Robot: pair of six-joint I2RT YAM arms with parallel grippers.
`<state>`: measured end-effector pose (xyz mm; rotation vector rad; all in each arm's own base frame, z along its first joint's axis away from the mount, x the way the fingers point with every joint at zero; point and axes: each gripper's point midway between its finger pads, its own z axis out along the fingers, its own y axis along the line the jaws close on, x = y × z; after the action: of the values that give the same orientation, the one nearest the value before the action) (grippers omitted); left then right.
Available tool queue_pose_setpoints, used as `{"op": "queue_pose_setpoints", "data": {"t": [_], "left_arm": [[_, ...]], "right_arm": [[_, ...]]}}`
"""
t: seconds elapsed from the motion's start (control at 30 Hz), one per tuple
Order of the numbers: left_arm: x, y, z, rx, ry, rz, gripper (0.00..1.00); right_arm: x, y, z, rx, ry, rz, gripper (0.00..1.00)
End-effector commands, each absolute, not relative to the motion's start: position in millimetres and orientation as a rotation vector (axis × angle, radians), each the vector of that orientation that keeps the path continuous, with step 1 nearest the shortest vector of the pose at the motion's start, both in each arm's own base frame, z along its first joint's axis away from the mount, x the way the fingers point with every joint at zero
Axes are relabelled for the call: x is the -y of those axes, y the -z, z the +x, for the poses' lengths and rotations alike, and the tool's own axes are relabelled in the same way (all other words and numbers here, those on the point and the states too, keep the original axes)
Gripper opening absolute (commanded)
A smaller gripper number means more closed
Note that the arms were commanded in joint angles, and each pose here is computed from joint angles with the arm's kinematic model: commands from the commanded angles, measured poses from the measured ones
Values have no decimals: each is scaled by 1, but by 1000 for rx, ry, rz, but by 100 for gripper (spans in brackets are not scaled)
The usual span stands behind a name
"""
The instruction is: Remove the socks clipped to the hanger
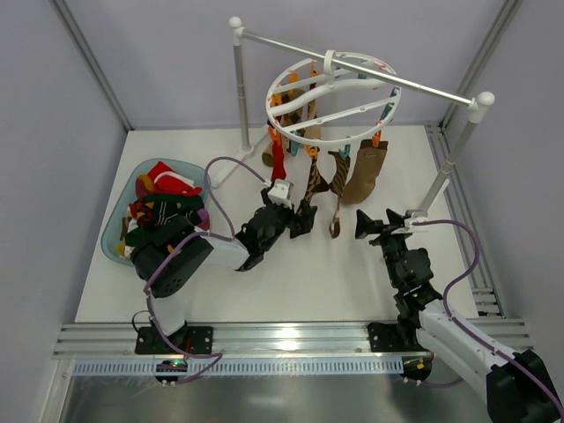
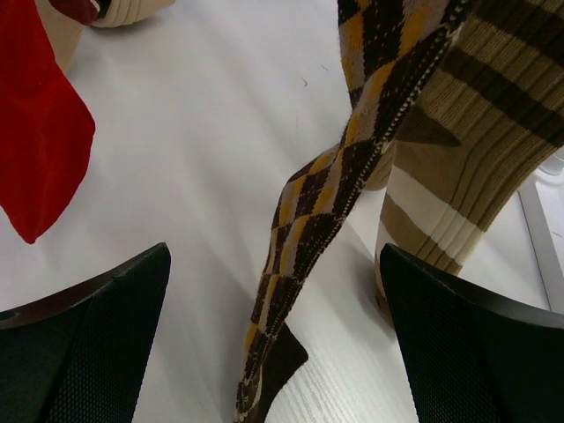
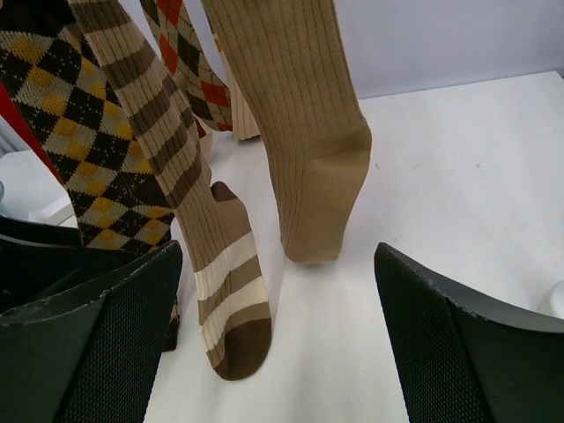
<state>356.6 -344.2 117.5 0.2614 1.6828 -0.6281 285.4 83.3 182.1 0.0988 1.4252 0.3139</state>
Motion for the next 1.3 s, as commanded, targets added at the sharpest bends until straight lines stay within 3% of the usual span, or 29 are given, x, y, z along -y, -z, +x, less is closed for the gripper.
{"op": "queue_pose_setpoints", "data": {"t": [0.0,0.13,0.23,0.27,0.37,0.83,1.1,1.27], "left_arm": [[350,-123,363,-1671,601,246,100],[353,-116,366,-1698,558,252,85],[353,-116,368,-1702,535,249,56],[353,-117,368,-1701,536,247,37],[353,-117,366,-1700,536,252,3],[344,-130,344,-1644,526,284,0],[327,-141,333,-1608,539,261,0],[320,-138,328,-1614,524,275,0]], "right_arm": [[-83,-175,281,-1415,-319,94,89],[-83,-175,281,-1416,-318,94,89],[-83,-174,281,-1418,-318,94,89],[-82,-174,281,-1418,-315,94,90],[-83,-174,281,-1418,-322,92,90],[-113,-204,269,-1349,-418,-88,89],[-158,-248,249,-1292,-549,-203,88],[-206,-263,261,-1368,-423,-262,88]]}}
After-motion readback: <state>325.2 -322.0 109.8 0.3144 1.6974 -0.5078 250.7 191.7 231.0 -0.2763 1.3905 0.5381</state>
